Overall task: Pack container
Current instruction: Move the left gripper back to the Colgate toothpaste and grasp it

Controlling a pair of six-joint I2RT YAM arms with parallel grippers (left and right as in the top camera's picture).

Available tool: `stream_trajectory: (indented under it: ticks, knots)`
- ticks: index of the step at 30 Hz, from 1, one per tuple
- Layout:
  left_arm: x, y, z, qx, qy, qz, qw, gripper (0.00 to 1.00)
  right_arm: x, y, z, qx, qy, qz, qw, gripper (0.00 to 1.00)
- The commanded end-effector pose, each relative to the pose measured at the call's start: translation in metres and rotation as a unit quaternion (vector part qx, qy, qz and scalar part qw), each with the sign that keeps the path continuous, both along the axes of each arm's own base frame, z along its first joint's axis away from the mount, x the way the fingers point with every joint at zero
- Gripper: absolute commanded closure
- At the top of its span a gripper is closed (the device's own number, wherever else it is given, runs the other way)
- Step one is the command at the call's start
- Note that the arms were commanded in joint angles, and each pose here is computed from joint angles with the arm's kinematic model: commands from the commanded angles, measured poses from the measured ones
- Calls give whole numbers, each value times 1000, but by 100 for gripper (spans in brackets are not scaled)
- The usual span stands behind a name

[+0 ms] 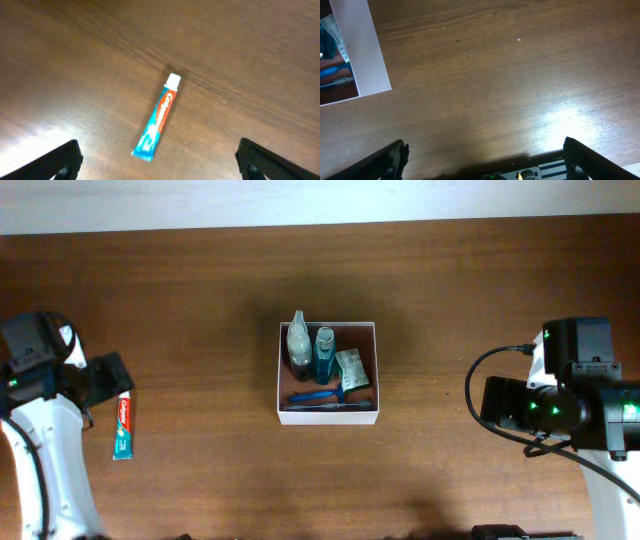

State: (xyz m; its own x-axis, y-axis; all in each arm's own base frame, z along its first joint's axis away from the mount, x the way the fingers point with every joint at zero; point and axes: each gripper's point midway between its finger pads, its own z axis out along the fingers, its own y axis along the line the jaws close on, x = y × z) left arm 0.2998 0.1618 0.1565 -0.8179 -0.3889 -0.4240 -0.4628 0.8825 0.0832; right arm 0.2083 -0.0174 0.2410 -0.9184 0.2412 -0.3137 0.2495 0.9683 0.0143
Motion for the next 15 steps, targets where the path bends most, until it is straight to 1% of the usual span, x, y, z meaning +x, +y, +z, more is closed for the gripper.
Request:
stream_trajectory:
  ticks: [1, 3, 11, 15]
  knots:
    - [-1, -5, -38, -51, 22, 7, 998, 1, 0, -3, -2, -5, 3, -5, 1000, 8]
    - [0, -4, -60, -64, 49, 5, 997, 1, 0, -3, -2, -5, 3, -6, 1000, 8]
    - [-2, -5, -120, -100, 123, 9, 987, 1, 0, -3, -2, -5, 4, -5, 1000, 8]
    - [-6, -7, -140, -113, 148, 10, 982, 1, 0, -3, -2, -5, 3, -6, 1000, 8]
